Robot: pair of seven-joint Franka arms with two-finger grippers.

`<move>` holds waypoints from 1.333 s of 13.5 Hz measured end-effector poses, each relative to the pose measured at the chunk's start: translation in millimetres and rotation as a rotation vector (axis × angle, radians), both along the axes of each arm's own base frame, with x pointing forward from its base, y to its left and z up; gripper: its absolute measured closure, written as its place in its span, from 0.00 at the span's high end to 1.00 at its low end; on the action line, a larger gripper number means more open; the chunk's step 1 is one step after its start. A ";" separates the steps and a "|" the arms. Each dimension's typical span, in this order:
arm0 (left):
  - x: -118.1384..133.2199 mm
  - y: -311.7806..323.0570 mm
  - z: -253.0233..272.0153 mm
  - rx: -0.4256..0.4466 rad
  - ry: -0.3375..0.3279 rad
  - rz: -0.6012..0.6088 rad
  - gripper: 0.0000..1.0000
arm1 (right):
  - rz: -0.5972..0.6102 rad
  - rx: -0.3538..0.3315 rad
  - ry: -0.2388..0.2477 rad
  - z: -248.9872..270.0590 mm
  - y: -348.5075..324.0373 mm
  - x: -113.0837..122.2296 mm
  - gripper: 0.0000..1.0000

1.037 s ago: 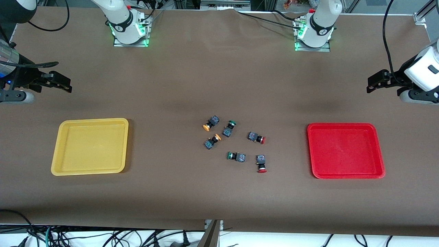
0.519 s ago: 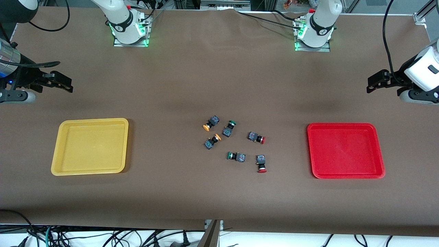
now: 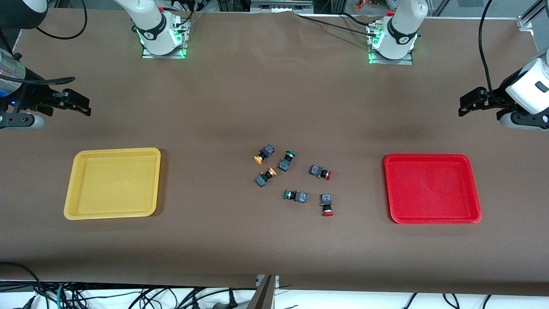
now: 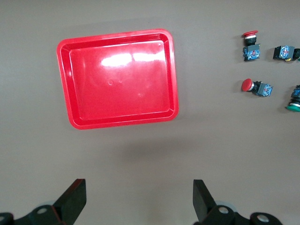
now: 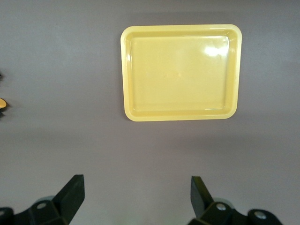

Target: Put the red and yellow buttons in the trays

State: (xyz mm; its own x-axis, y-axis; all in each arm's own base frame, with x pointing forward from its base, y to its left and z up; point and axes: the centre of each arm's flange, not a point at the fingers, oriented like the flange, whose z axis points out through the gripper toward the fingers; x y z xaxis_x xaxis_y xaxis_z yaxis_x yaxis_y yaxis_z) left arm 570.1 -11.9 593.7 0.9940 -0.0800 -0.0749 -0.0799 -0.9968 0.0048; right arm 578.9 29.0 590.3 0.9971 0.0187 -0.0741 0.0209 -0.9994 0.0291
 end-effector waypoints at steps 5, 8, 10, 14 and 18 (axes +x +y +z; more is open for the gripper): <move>0.0 -0.7 0.0 0.000 0.000 -0.001 1.00 | -0.002 -0.004 0.000 0.0 -1.5 0.1 1.00; 0.8 -7.9 8.6 -0.001 -0.020 -0.014 1.00 | -0.002 -0.008 0.001 -0.8 -2.1 0.6 1.00; 1.2 -11.5 14.6 -0.001 -0.033 -0.020 1.00 | 0.000 -0.029 0.009 -6.5 -3.8 3.2 1.00; 0.3 -40.4 15.0 -0.007 -0.035 -0.040 1.00 | 0.010 -0.038 0.058 -47.3 1.0 22.3 1.00; -7.7 -156.1 2.1 -0.019 -0.052 0.039 1.00 | 0.032 -0.037 0.055 -88.7 36.2 43.2 1.00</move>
State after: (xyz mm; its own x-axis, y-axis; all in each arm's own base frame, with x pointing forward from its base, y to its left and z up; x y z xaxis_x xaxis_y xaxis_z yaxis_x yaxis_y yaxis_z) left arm 562.4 -168.0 595.8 0.9989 -0.0423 -0.0217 -0.0419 -0.9989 0.0209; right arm 622.0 65.2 501.6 0.9903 0.0472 -0.1304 0.0559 -0.9964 0.0637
